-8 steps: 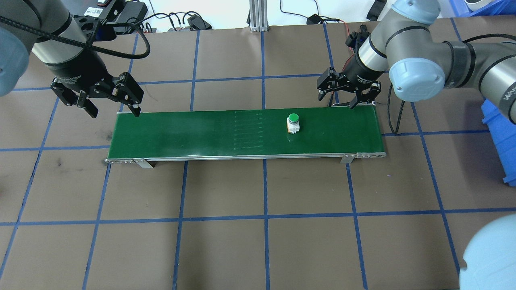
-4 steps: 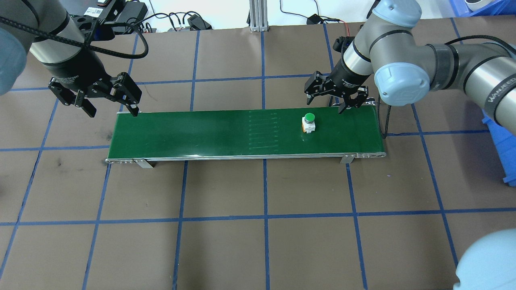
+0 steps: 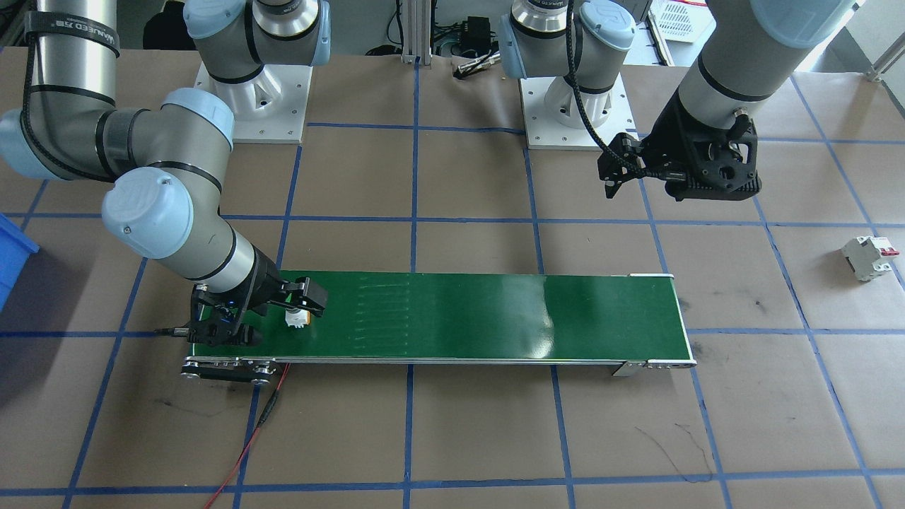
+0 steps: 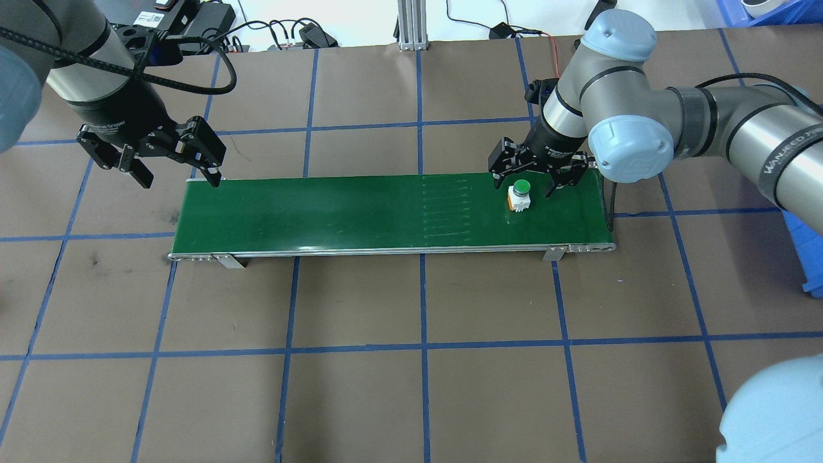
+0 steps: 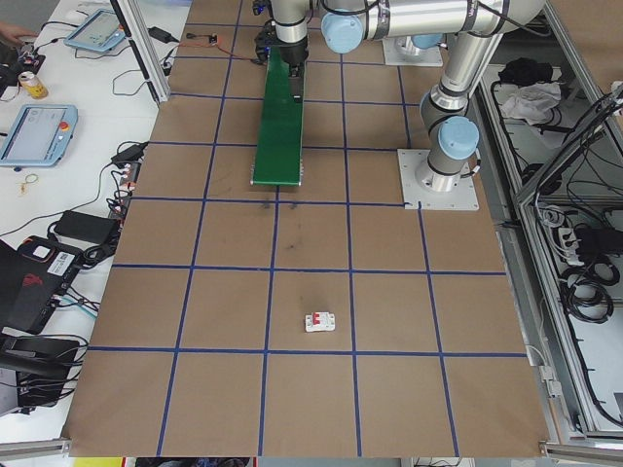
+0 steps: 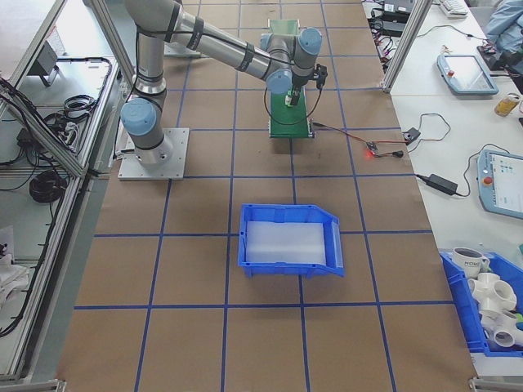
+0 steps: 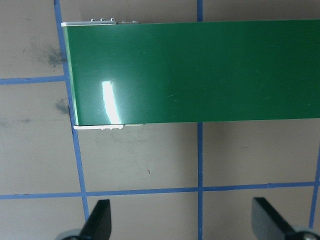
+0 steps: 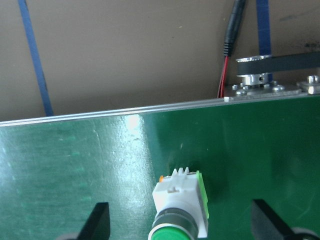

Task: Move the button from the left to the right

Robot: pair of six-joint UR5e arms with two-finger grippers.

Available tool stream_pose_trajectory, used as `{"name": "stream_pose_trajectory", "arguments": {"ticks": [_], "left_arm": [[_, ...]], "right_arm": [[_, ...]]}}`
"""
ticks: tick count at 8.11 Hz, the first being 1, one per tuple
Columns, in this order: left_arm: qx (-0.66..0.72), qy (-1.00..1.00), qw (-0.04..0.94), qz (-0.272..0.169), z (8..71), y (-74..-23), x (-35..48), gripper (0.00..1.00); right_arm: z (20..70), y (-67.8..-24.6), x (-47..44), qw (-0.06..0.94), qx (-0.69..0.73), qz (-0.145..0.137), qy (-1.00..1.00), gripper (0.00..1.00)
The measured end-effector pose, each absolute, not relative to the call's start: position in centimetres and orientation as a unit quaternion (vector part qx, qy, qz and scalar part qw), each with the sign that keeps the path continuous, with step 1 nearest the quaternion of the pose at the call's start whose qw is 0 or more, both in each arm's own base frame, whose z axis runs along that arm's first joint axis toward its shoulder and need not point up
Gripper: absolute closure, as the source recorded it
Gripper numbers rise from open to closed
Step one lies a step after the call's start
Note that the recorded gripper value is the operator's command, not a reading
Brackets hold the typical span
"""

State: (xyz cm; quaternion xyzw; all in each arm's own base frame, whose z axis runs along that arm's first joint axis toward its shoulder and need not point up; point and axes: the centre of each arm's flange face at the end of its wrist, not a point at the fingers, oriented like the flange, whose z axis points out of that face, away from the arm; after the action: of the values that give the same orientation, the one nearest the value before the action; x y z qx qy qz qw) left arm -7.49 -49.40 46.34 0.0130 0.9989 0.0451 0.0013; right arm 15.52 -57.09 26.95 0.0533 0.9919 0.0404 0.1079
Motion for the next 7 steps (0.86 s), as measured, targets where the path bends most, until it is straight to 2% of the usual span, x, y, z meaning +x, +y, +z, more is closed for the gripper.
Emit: {"name": "stream_pose_trajectory", "arguments": {"ticks": [1, 2, 3, 5, 7], "left_arm": [[0.013, 0.999, 0.001, 0.046, 46.3, -49.4, -7.5, 0.0], [0.013, 0.999, 0.001, 0.046, 46.2, -49.4, -7.5, 0.0], [0.013, 0.999, 0.001, 0.047, 46.2, -49.4, -7.5, 0.0], [0.013, 0.999, 0.001, 0.048, 46.1, -49.3, -7.5, 0.0], [0.014, 0.999, 0.001, 0.048, 46.0, -49.3, -7.5, 0.0]], "right_arm": [[26.3, -57.1, 15.2, 0.092, 0.032, 0.043, 0.994, 0.53], [25.8, -57.1, 15.0, 0.08, 0.015, 0.046, 0.996, 0.83], [25.7, -57.1, 14.6, 0.062, -0.009, 0.044, 0.997, 1.0], [26.6, -57.7, 13.5, 0.02, -0.055, 0.033, 0.998, 1.0], [29.2, -59.3, 12.1, -0.009, -0.067, 0.007, 0.998, 1.0]]}}
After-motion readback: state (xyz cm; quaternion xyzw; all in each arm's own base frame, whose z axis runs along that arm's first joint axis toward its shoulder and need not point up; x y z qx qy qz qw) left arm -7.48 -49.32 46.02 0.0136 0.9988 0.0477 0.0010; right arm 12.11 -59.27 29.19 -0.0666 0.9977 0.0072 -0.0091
